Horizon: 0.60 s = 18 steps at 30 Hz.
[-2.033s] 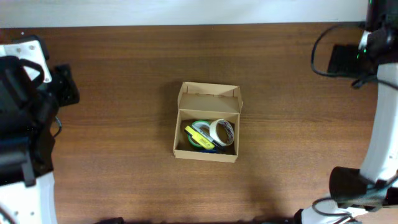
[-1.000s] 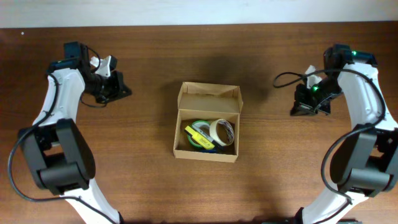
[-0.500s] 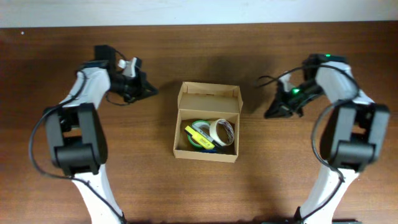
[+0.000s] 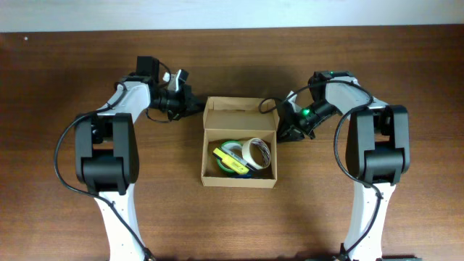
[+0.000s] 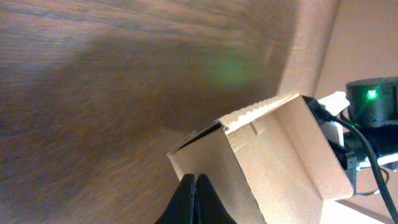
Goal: Pack container
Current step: 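Grasp the raised lid edges with left and right grippers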
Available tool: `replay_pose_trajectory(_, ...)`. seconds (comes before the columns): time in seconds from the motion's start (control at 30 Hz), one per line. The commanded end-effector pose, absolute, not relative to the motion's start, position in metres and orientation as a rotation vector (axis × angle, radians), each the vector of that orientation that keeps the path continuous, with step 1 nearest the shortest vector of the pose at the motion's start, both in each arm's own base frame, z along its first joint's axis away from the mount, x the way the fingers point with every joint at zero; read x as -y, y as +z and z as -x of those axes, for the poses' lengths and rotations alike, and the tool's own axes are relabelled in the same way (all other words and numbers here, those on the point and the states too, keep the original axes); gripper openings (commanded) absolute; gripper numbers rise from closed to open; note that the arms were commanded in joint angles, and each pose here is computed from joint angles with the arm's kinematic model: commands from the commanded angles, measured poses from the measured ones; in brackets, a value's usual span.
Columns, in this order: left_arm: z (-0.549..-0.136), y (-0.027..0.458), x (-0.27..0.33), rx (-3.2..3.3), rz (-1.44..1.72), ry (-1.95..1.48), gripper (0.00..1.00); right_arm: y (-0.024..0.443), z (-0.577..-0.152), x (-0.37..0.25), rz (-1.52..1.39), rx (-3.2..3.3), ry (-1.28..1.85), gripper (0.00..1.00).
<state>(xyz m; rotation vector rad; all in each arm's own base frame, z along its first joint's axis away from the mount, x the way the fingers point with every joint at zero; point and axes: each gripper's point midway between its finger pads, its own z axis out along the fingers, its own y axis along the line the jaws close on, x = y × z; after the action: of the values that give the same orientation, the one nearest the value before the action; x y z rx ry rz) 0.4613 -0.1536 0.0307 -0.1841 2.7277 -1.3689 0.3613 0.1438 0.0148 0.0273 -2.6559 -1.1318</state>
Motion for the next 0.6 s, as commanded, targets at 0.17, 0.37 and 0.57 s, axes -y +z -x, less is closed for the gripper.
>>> replay_pose_trajectory(0.17, -0.464, 0.05, 0.181, -2.631, 0.159, -1.588, 0.02, 0.042, -0.379, -0.163, -0.081, 2.617, -1.368, 0.04)
replay_pose_trajectory(0.37, -0.462, 0.055, 0.185, -2.613, 0.143, -1.634, 0.02, 0.068, -0.389, -0.168, -0.148, 2.612, -1.448, 0.04)
replay_pose_trajectory(0.57, -0.459, 0.063, 0.189, -2.579, 0.119, -1.713, 0.02, 0.086, -0.386, -0.166, -0.213, 2.612, -1.42, 0.04)
